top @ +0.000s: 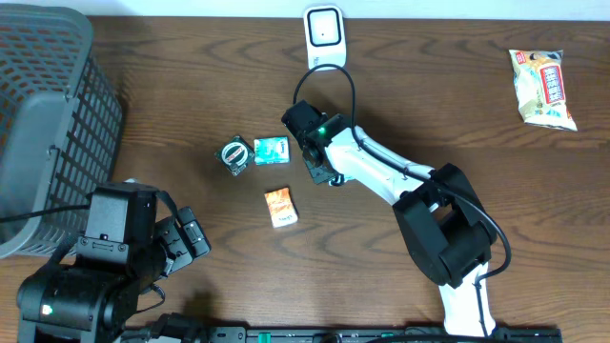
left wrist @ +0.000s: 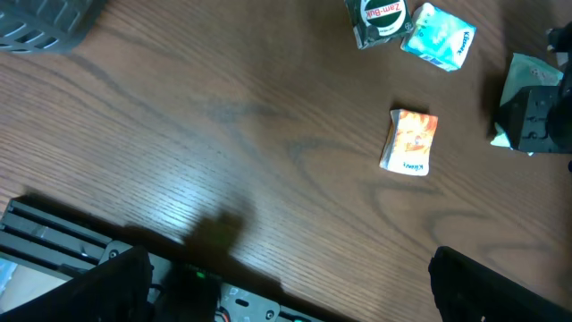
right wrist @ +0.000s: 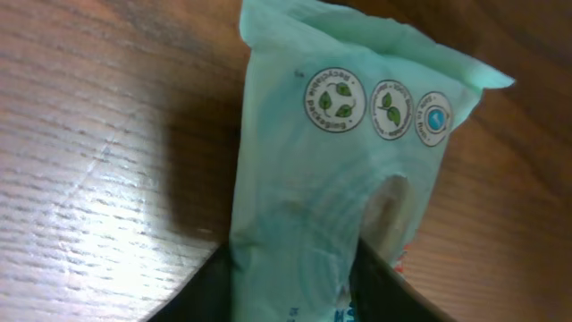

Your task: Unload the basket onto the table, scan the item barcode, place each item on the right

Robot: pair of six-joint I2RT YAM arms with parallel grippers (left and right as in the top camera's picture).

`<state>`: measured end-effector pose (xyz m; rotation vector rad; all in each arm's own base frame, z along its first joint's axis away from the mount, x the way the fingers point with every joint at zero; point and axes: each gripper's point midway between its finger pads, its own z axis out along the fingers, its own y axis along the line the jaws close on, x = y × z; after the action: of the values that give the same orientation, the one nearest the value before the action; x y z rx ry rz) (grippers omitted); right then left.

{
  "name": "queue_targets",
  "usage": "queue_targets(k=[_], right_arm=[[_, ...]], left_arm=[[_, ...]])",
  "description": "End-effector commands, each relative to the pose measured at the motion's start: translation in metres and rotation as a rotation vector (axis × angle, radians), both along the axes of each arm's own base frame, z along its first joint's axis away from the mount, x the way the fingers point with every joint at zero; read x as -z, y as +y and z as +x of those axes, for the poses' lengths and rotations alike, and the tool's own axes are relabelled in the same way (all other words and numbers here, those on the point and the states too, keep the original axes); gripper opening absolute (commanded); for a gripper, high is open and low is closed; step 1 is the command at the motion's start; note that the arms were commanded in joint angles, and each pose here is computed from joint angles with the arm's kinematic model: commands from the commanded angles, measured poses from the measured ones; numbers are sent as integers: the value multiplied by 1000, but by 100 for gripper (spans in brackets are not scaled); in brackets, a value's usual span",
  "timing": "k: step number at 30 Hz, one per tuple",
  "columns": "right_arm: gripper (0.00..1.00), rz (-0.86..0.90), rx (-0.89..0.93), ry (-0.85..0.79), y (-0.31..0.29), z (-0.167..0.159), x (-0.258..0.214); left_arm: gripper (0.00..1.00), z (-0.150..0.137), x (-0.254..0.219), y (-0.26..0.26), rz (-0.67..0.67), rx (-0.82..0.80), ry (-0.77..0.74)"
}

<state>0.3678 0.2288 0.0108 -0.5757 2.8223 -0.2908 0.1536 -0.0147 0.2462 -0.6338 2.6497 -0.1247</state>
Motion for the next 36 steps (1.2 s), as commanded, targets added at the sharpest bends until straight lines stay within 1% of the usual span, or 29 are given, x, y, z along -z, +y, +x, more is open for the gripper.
queue_targets(k=[1, 2, 3, 6, 9, 12, 16, 21, 25, 27, 29, 36], right_arm=[[14, -25, 18, 40, -5, -6, 18], [5, -26, 18, 41, -6, -6, 18], [1, -26, 19, 41, -6, -6, 18], [1, 3, 20, 59, -3, -8, 19], [1, 101, 17, 113, 11, -13, 17], [1, 227, 24, 151, 23, -12, 1], [1, 500, -51, 224, 47, -9, -38], [1, 902, -159, 338, 66, -9, -86], [1, 1119, -205, 409, 67, -15, -103], [1, 1167, -201, 431, 64, -18, -101], [1, 1178, -178, 448, 61, -22, -91], [1, 1201, 40, 506, 45, -34, -41]], left_arm=[[98, -1, 0, 1, 4, -6, 1], [97, -1, 0, 1, 4, -6, 1], [98, -1, 0, 1, 4, -6, 1], [97, -1, 0, 1, 3, -6, 1], [98, -1, 0, 1, 4, -6, 1], [98, -1, 0, 1, 4, -6, 1], [97, -1, 0, 1, 4, -6, 1], [98, -1, 0, 1, 4, -6, 1], [98, -1, 0, 1, 3, -6, 1], [97, -1, 0, 1, 3, -6, 1], [98, -1, 0, 1, 3, -6, 1], [97, -1, 0, 1, 4, -6, 1]])
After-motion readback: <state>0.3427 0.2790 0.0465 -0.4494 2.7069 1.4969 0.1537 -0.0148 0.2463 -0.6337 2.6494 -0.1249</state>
